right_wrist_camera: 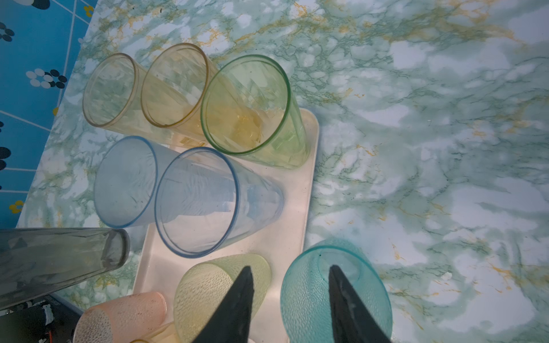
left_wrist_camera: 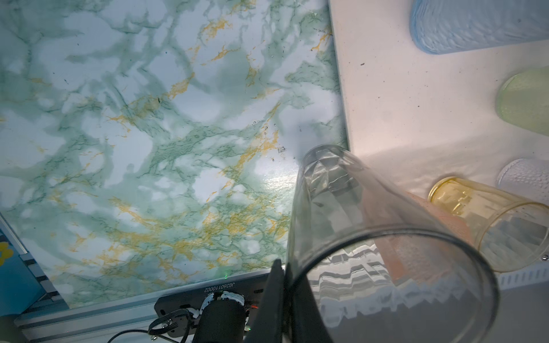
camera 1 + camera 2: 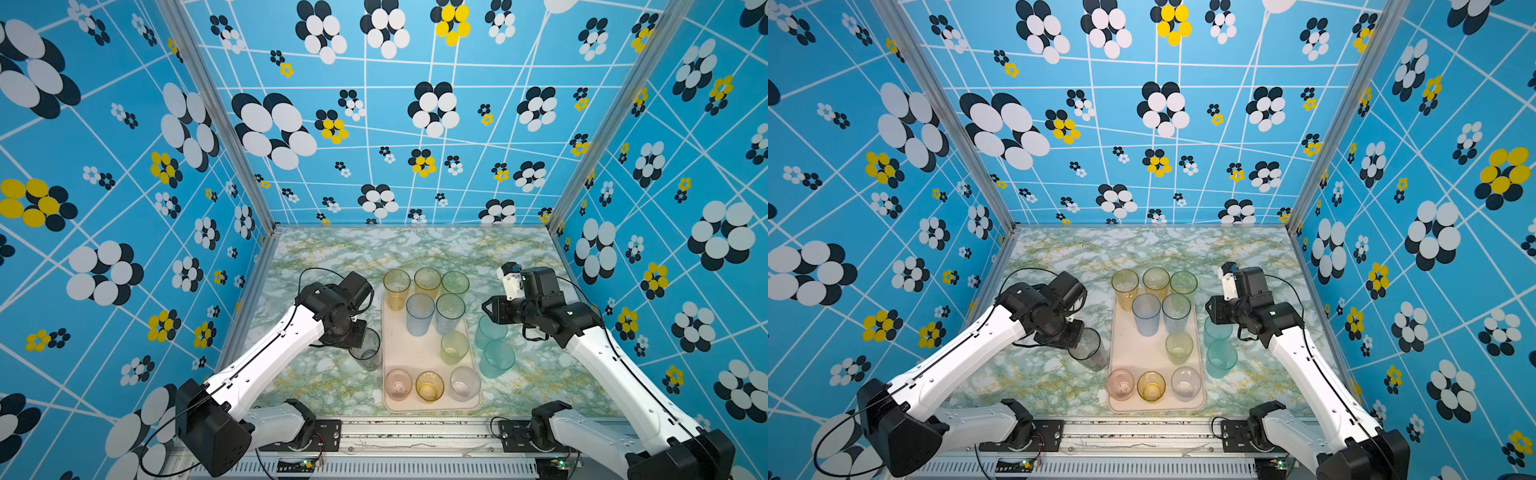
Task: Place the glasses into the tray
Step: Pick up the glass from the center of the table, then place the glass on the tray.
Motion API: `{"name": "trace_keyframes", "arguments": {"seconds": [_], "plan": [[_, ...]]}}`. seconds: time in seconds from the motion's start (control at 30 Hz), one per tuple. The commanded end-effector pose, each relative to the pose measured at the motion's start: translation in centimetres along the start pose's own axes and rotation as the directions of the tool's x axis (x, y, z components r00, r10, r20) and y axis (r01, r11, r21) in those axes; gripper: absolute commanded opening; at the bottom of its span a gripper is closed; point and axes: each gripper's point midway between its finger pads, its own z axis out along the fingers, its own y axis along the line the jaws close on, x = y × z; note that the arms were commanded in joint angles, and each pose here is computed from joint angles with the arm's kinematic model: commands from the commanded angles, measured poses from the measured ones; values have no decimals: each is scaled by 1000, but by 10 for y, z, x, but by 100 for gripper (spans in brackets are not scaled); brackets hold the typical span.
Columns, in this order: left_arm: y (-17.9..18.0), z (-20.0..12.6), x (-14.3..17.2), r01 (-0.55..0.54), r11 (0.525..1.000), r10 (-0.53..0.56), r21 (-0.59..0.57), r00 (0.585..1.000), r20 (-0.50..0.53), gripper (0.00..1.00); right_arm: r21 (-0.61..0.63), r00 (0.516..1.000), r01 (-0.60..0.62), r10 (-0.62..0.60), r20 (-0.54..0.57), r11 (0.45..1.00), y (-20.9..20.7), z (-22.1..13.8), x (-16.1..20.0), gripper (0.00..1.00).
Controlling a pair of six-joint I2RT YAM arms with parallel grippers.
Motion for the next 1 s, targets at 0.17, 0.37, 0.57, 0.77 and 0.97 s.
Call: {"name": "trace_keyframes", "arguments": {"seconds": [0.17, 0.37, 0.57, 0.77, 0.97], "plan": [[-4, -19, -30, -77, 996, 79, -34, 995, 59, 8, 17, 1000, -17, 17, -7, 1000, -5, 0, 4, 44], [-17, -20, -57, -132, 991, 134, -28, 987, 83, 8, 26, 1000, -18, 18, -10, 999, -6, -1, 5, 44], [-30, -15, -78, -187, 982, 189, -31, 978, 84, 8, 39, 1000, -18, 18, -13, 999, -8, -3, 5, 44], [-41, -11, -97, -230, 973, 232, -30, 969, 89, 8, 49, 1000, -20, 21, -15, 999, -10, -4, 7, 44], [-49, -1, -106, -268, 963, 270, -30, 960, 71, 7, 56, 1000, -21, 22, -20, 998, -10, -5, 6, 44]]}}
